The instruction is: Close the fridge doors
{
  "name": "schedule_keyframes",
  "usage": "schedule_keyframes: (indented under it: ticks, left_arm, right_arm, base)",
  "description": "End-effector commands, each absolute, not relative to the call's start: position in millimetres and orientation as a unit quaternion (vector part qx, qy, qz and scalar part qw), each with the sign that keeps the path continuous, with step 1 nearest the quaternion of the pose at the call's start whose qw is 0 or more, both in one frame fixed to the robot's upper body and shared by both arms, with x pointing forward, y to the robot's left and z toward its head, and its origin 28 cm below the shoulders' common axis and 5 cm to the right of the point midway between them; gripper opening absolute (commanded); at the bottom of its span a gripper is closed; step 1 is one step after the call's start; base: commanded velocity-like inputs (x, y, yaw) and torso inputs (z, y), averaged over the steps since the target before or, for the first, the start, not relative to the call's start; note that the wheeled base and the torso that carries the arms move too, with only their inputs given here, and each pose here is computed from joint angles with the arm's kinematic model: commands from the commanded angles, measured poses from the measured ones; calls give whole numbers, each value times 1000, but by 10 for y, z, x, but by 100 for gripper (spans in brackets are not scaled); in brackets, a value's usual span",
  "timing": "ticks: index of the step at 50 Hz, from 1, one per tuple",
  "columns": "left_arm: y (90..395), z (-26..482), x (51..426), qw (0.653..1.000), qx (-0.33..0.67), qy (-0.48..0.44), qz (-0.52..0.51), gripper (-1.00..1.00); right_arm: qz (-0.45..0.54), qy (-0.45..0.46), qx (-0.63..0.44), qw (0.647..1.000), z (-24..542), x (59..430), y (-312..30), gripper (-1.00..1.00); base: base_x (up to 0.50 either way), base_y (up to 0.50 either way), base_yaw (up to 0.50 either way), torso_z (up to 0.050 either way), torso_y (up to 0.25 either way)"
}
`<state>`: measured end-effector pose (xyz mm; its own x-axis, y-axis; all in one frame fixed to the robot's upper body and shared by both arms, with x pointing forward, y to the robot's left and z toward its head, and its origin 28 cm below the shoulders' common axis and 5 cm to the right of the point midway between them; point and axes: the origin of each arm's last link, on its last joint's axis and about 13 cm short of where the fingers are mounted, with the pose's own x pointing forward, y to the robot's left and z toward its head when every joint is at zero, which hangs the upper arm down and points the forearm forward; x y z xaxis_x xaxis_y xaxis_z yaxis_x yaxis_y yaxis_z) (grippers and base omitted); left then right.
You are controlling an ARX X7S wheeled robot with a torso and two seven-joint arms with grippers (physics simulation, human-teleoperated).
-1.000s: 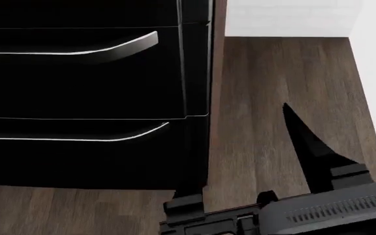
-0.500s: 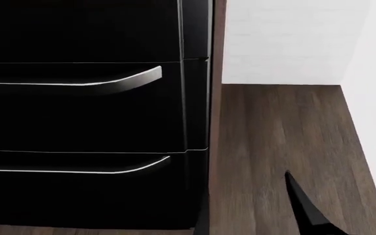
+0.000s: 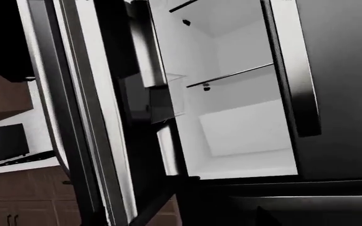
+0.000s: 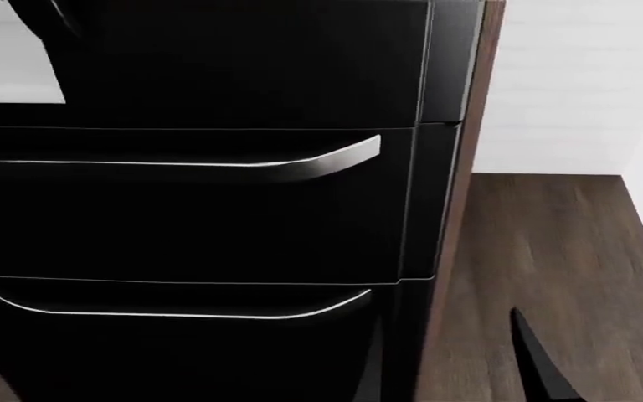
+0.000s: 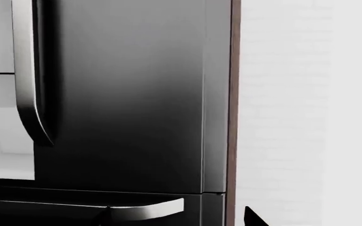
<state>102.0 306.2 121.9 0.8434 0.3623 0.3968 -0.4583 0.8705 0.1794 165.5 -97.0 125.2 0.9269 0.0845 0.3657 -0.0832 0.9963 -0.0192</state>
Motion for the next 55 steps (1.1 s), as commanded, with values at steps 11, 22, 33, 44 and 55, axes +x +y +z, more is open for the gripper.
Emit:
schedule_keyframes:
  ticks: [11,22,33,44,55]
  left_arm:
    - [3126,1179,1001,949,116,-176,237,100]
    - [3132,1185,1000,947,116,-181,240,100]
    - [3125,1166,1004,941,129,-184,254,100]
    - [3121,1159,997,943,124,-183,250,100]
    - [3123,1172,995,942,122,-184,252,100]
  right_arm:
    - [19,-194,4,981,1297,1631,-1005,100]
    - [17,-199,4,980,1343,1612,-1015,100]
    - [15,-202,7,979,1345,1605,-1036,100]
    - [14,-202,14,979,1366,1571,-1050,100]
    - [20,-197,17,980,1355,1579,-1047,100]
  base:
    - [0,500,0,0,0]
    - [0,500,0,0,0]
    - [0,500,0,0,0]
    - [0,340,0,0,0]
    - [0,-173,0,0,0]
